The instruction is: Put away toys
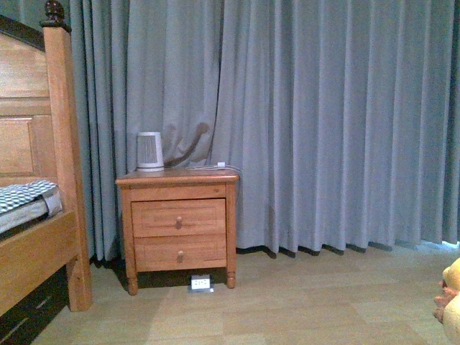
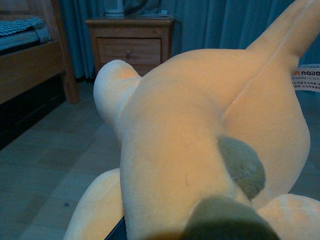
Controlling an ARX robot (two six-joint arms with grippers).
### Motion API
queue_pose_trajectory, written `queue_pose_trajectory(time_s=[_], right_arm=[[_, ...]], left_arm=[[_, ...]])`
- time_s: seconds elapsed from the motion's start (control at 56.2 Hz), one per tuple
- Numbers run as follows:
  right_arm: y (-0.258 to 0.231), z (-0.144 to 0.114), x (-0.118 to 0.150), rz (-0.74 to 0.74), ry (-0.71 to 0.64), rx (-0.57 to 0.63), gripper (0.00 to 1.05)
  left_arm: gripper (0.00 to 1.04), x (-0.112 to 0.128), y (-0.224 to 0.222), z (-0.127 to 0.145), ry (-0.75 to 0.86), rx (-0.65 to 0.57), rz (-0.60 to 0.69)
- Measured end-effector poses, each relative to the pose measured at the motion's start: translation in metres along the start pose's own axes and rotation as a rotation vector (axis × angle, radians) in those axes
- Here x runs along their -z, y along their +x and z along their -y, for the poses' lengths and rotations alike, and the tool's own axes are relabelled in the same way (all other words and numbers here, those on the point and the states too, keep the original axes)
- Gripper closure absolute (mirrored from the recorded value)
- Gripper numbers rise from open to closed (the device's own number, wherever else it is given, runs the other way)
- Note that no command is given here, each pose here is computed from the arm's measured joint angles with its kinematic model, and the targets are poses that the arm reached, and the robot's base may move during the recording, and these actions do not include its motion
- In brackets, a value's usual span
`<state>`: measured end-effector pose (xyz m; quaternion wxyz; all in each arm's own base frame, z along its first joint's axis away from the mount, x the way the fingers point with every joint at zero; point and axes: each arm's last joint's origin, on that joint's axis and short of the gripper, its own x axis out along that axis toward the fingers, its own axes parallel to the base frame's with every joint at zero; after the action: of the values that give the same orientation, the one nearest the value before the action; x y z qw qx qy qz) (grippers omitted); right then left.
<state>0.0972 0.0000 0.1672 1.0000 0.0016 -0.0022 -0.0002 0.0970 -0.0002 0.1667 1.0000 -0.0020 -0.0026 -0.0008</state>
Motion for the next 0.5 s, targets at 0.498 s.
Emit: queue_pose_trajectory(time_s=[0.498], right_arm=[[0.0000,0.0000,0.0000,0.000,0.000,0.000,0.88]], left_arm=[[0.06,0.0000,0.0000,0.0000,0.000,0.000,0.000]])
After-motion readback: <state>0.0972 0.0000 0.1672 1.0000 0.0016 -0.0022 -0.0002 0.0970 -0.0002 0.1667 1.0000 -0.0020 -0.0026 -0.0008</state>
